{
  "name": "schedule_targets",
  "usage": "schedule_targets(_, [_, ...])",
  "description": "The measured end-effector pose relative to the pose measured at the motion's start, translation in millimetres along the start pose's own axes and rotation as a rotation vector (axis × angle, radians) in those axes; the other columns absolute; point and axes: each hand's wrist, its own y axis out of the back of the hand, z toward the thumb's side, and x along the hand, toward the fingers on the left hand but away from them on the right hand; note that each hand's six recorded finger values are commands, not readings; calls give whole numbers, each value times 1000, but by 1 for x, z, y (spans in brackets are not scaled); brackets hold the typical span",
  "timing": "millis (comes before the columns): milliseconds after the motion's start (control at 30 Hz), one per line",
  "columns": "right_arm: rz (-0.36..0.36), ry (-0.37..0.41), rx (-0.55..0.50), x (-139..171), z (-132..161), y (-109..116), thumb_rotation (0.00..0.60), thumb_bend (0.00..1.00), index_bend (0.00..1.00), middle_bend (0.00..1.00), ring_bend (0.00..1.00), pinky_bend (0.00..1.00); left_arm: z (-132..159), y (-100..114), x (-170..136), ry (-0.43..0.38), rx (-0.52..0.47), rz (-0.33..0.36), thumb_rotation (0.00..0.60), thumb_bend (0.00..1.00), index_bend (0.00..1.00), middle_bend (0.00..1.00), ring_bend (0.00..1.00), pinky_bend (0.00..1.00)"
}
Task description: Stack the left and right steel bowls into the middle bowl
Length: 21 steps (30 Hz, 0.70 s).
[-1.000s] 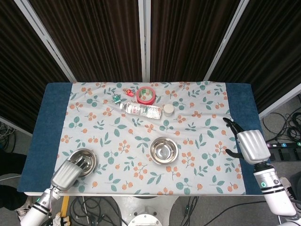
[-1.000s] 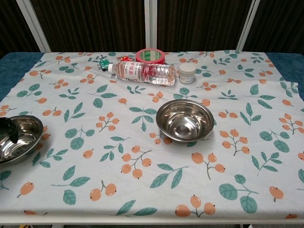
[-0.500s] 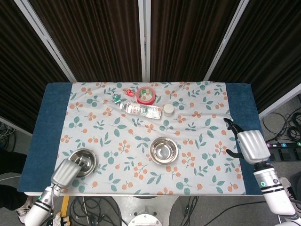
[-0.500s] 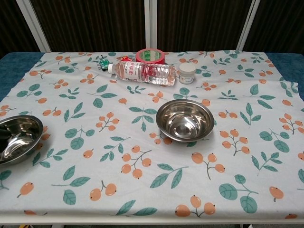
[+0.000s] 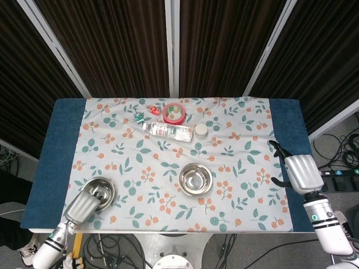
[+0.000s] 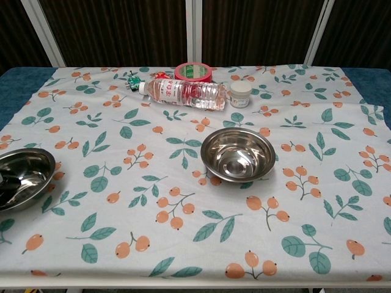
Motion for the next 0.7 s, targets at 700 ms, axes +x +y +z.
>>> schedule_targets(700, [18, -32, -8, -2, -11, -5, 600, 84, 104, 406, 865, 827, -3, 7, 9, 10, -10, 70, 600, 315, 723, 756, 894, 938])
